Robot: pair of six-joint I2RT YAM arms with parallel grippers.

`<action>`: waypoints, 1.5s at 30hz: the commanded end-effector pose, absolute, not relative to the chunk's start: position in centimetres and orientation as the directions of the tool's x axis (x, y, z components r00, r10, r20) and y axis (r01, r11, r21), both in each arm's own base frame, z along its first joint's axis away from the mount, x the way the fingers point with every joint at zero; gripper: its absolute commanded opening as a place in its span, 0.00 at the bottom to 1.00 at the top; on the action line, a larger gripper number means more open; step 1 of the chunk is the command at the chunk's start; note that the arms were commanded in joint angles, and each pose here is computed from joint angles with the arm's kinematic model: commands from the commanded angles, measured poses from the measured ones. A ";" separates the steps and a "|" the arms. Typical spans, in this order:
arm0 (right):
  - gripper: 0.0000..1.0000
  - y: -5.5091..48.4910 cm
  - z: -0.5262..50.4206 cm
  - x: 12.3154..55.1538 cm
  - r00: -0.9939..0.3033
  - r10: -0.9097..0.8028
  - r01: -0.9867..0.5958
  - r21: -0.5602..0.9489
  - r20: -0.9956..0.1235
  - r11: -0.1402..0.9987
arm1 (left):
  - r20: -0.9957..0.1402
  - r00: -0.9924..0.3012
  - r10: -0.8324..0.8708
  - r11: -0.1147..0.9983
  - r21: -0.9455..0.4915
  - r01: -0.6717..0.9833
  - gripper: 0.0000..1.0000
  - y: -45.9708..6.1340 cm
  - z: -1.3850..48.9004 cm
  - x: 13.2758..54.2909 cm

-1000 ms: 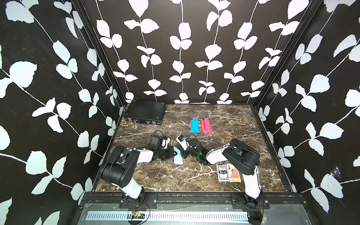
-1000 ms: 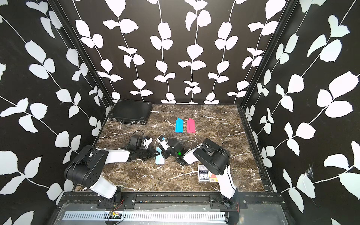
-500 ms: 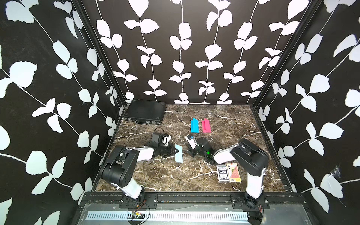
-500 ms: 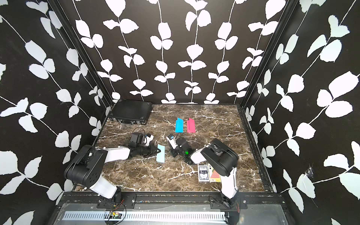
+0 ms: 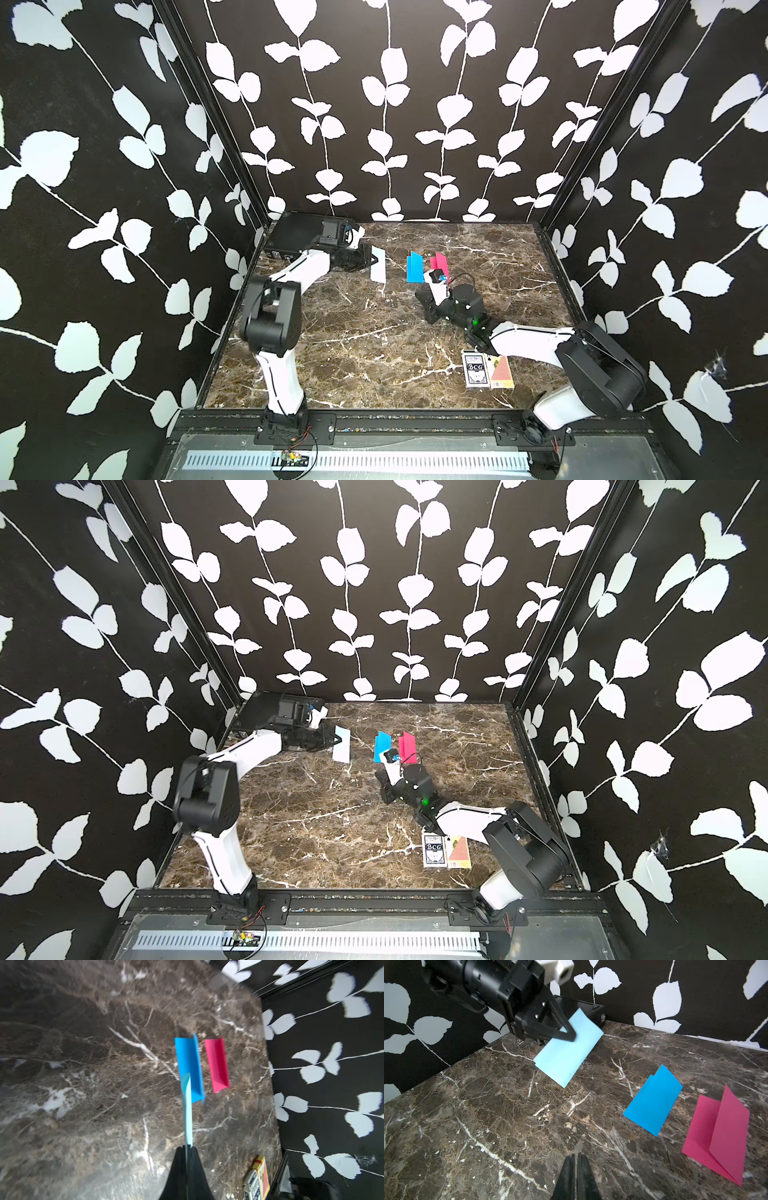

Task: Fold the square paper along the opposite sides
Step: Place the paper at the center of the board, then reset both arms

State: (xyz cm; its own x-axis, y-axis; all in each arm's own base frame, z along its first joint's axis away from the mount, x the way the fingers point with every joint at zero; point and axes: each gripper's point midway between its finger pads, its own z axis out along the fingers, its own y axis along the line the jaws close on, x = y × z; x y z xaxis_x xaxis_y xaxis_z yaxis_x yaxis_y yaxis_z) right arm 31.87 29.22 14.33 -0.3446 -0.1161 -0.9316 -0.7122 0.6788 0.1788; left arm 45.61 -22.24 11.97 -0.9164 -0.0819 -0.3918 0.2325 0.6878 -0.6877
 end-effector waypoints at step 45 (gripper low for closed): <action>0.99 6.0 16.0 39.2 -0.322 -0.399 0.129 -0.458 -0.859 0.880 | -0.886 -0.361 0.291 0.957 0.278 0.088 0.99 -5.0 16.2 38.8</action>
State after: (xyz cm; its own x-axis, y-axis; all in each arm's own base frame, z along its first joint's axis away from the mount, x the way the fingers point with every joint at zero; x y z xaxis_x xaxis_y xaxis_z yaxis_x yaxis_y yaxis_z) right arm 37.62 10.00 14.58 -0.3364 -0.3565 -0.8716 -0.0349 0.9297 -0.3668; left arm 38.32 -8.90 18.39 -0.4020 0.1174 -0.9081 0.1667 0.9846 0.0535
